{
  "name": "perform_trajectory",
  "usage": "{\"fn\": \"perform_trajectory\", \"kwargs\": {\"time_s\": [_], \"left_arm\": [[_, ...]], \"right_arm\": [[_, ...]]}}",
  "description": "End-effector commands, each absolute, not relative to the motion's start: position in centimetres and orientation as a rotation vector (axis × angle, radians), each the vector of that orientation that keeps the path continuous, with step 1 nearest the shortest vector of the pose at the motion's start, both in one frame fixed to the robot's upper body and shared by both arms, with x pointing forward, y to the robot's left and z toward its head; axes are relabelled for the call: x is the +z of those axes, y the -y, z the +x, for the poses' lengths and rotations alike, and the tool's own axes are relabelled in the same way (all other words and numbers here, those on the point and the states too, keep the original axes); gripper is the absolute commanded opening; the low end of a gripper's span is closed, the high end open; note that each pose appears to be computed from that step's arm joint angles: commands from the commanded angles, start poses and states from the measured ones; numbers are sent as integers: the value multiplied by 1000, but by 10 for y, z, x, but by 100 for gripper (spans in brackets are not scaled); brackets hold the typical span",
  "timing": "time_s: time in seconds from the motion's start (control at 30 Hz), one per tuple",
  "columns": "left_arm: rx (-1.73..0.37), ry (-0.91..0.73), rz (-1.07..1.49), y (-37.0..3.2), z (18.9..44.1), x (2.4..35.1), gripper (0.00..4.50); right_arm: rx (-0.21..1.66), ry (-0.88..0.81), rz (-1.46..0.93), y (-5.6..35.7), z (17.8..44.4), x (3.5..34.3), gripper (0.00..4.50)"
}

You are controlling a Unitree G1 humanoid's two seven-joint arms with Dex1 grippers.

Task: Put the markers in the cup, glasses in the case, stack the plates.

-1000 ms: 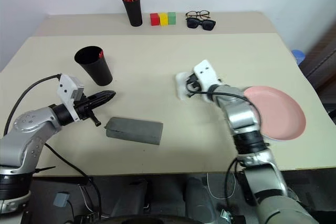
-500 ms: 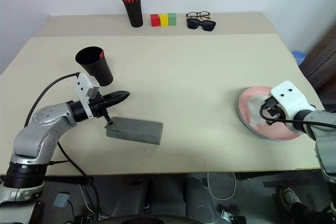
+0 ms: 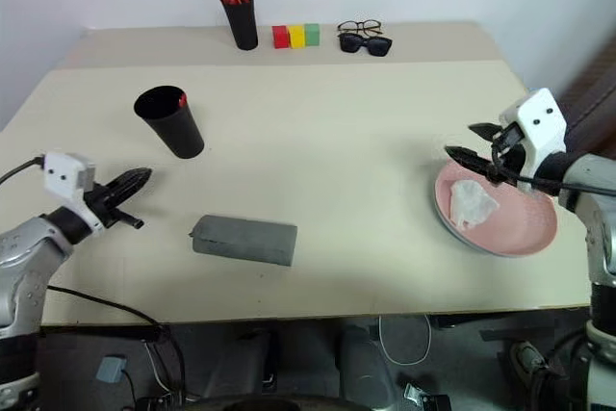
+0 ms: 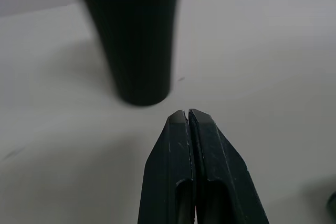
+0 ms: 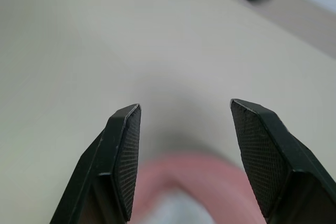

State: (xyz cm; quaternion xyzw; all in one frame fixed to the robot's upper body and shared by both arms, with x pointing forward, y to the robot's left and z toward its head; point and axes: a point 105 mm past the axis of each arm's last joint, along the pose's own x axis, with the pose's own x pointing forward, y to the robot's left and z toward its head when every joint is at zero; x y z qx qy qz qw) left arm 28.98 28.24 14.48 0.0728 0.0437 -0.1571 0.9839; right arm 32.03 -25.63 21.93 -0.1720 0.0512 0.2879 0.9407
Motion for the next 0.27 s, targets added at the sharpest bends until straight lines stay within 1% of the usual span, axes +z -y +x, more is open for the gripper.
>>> {"fn": "perform_trajectory", "kwargs": {"time_s": [0.03,0.17,0.27], "left_arm": [[-264,-55,227,-293,275,159,0],[-231,-60,240,-295,260,155,0],[-189,-54,231,-299,252,154,0]], "right_arm": [[733,-84,-263,231,326,212,274],[806,-120,-253,212,336,193,274],[834,-123,-238,200,344,186,274]]}}
